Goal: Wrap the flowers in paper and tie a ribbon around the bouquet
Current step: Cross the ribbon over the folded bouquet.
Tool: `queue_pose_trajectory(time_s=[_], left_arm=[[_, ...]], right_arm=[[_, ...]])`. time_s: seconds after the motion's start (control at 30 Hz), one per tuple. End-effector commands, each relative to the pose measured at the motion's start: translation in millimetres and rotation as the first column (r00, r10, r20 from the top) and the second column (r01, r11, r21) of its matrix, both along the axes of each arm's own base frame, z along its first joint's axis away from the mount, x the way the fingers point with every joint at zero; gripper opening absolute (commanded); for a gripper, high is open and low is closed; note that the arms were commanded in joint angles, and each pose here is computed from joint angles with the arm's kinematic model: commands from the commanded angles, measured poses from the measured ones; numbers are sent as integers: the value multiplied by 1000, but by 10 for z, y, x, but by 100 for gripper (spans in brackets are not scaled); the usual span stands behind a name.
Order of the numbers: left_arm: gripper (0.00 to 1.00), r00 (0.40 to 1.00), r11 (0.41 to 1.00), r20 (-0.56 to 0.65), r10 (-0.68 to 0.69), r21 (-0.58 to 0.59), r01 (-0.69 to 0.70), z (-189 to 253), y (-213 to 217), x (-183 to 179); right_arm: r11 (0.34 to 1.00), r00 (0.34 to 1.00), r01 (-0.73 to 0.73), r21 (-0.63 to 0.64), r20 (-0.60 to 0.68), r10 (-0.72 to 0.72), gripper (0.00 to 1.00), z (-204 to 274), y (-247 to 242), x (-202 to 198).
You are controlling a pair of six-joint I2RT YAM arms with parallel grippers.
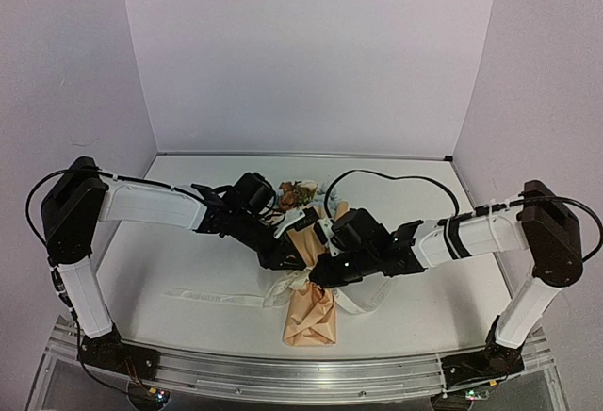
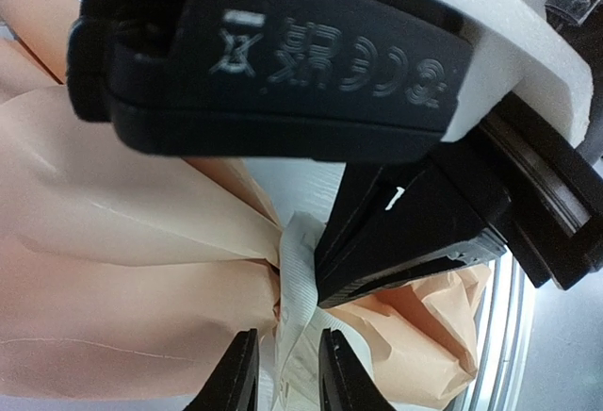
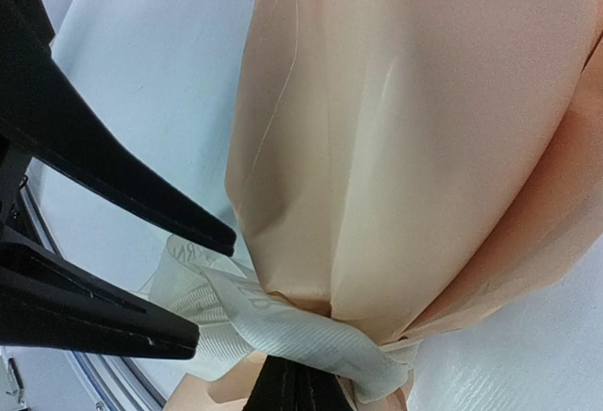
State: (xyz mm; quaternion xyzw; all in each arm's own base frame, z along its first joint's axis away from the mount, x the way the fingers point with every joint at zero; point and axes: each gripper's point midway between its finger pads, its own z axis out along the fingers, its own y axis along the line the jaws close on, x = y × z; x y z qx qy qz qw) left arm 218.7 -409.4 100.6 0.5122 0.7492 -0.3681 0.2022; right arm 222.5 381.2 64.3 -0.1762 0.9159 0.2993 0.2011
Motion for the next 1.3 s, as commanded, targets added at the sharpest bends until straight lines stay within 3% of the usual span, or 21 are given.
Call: queue_pose_trajectory(time_s=[0.0,0.53,0.87,1.27], left_arm=[[22,1000,1000,15,-15,-23,16,67,-89,25],[15,999,998,2,-50,-35,50,-18,-120,-22],[17,999,997,18,-45,-56,46,-23,-113,-70],[0,998,996,30,-52,-73,54,11,-192,-93]], right_arm=[[1000,999,9,21,47,-10,0,114,-23,46],[1000,999,7,3,53,-7,0,39,-95,19],[1000,999,-14,28,33,13,0,54,-73,-33],[999,1000,1,34,21,-2,0,59,-156,-64]])
